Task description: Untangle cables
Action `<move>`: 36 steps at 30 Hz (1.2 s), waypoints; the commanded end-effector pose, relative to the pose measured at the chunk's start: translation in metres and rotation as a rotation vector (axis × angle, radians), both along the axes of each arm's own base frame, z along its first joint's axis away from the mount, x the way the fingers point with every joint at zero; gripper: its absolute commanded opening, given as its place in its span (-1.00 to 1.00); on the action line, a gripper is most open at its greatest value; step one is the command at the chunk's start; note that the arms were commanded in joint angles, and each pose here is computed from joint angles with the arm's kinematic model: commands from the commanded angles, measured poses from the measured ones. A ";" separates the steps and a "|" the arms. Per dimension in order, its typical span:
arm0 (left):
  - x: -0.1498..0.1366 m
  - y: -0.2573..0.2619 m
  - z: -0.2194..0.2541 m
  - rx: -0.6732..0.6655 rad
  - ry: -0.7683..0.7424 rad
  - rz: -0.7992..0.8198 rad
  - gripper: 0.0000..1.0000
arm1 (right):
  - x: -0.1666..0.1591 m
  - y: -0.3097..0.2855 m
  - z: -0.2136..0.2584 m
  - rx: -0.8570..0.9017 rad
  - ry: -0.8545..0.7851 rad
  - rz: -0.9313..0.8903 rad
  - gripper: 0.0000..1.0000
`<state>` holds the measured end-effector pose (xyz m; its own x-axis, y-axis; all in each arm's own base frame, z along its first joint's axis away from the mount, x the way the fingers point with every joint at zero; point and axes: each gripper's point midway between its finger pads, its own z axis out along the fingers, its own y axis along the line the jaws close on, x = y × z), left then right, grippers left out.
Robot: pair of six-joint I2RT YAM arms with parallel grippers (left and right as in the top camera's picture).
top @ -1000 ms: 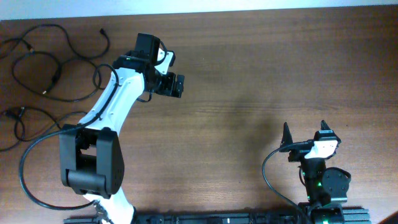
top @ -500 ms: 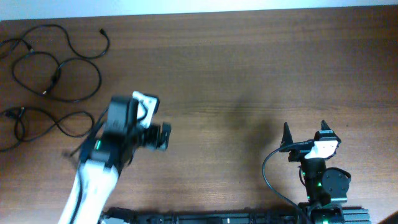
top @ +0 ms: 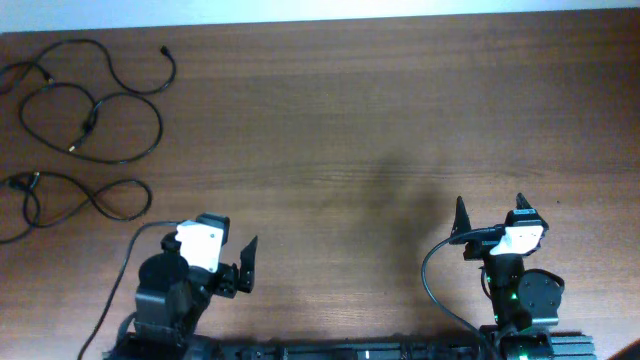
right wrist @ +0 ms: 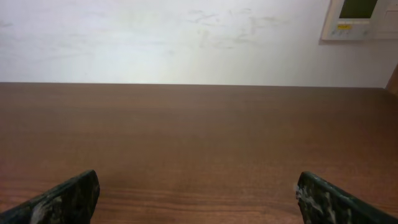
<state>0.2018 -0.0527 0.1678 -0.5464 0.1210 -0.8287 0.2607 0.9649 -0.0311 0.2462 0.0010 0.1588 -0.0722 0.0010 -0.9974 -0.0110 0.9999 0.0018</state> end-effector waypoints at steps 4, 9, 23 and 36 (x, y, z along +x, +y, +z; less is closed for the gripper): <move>0.015 0.015 -0.006 -0.038 -0.207 0.073 0.97 | 0.000 -0.002 -0.003 -0.001 0.005 -0.011 0.97; 0.030 0.015 0.013 -0.064 -0.432 0.077 0.97 | 0.000 -0.002 -0.003 -0.001 0.005 -0.011 0.97; 0.045 0.048 0.007 -0.034 -0.591 0.231 0.97 | 0.000 -0.002 -0.003 -0.001 0.004 -0.011 0.97; 0.043 0.069 -0.010 -0.027 -0.522 0.363 0.97 | 0.000 -0.002 -0.003 -0.001 0.004 -0.011 0.96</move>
<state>0.2459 0.0082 0.1581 -0.0752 -0.0436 -0.9962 -0.0551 0.9977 -0.0395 0.2462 0.0010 0.1588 -0.0722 0.0010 -0.9974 -0.0110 0.9999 0.0018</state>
